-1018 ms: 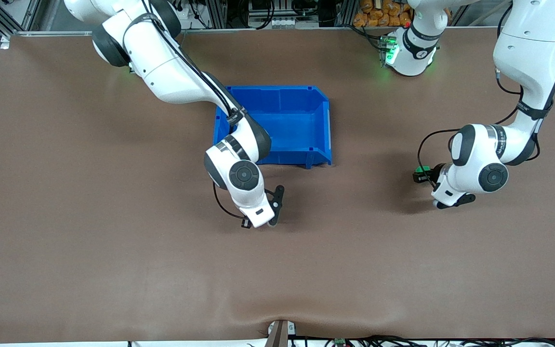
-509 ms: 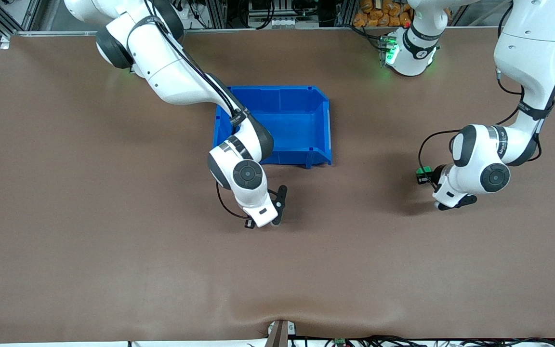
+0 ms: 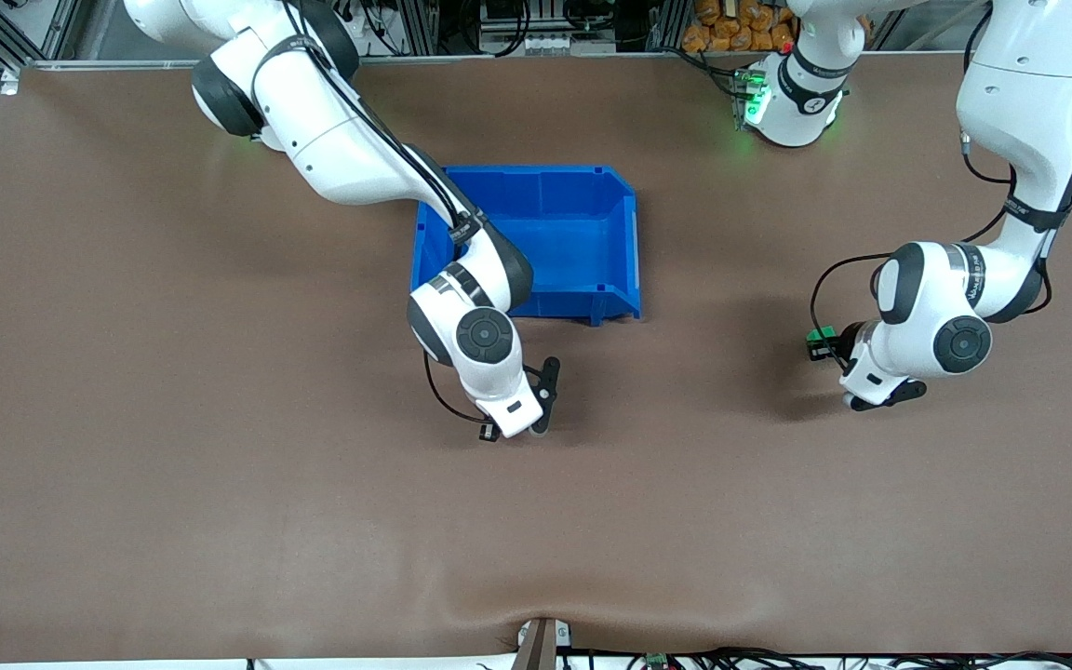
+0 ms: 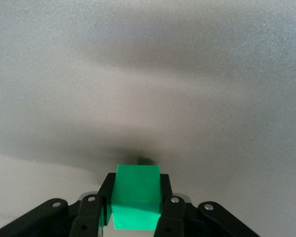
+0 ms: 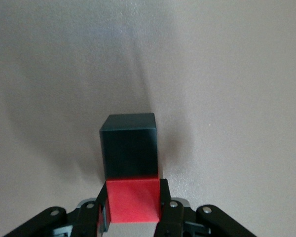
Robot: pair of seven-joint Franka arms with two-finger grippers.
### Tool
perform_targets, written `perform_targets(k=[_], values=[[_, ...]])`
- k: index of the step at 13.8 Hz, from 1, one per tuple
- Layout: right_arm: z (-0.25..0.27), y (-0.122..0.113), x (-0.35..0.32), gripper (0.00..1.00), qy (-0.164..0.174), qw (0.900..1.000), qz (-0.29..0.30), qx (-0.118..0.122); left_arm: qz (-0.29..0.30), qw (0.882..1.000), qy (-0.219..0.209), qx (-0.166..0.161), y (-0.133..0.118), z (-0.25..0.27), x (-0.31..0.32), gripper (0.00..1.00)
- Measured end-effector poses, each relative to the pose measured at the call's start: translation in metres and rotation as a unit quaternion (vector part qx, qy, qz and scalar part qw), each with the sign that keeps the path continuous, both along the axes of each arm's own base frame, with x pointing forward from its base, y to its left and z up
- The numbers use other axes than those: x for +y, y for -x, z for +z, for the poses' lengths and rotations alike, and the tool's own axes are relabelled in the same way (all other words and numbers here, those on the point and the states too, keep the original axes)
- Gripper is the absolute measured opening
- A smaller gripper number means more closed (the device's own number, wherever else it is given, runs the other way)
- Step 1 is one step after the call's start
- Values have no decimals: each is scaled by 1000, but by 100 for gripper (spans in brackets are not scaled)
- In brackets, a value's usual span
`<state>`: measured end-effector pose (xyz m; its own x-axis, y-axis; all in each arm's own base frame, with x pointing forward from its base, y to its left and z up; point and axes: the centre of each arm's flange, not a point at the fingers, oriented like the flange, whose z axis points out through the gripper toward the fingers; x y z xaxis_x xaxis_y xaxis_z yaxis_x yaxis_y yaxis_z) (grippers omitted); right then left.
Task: Attach green and red cubes to black cube
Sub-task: 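Set the red cube against the black cube while the left gripper grasps green, then open the right gripper and withdraw it while the left gripper lifts green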
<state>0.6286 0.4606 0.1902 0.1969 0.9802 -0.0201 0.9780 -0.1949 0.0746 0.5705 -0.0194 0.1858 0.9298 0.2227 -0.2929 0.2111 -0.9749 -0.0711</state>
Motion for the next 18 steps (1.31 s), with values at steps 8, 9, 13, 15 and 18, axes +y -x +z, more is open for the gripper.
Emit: perform_targets(k=[8, 9, 13, 15, 18], values=[[7, -1, 4, 78, -3, 1000, -9, -5, 60, 998, -14, -28, -21, 21, 0, 39], [15, -2, 3, 89, 1, 1000, -13, -2, 73, 997, -15, -32, -23, 24, -3, 39], [68, -9, -10, 100, 17, 999, -29, 9, 147, 988, -3, -46, -38, 41, -11, 39], [100, -19, -27, 100, 15, 999, -43, 3, 187, 981, -3, -51, -44, 48, -17, 39], [133, -43, -66, 100, 7, 997, -76, -8, 242, 968, -13, -59, -51, 59, -51, 39]])
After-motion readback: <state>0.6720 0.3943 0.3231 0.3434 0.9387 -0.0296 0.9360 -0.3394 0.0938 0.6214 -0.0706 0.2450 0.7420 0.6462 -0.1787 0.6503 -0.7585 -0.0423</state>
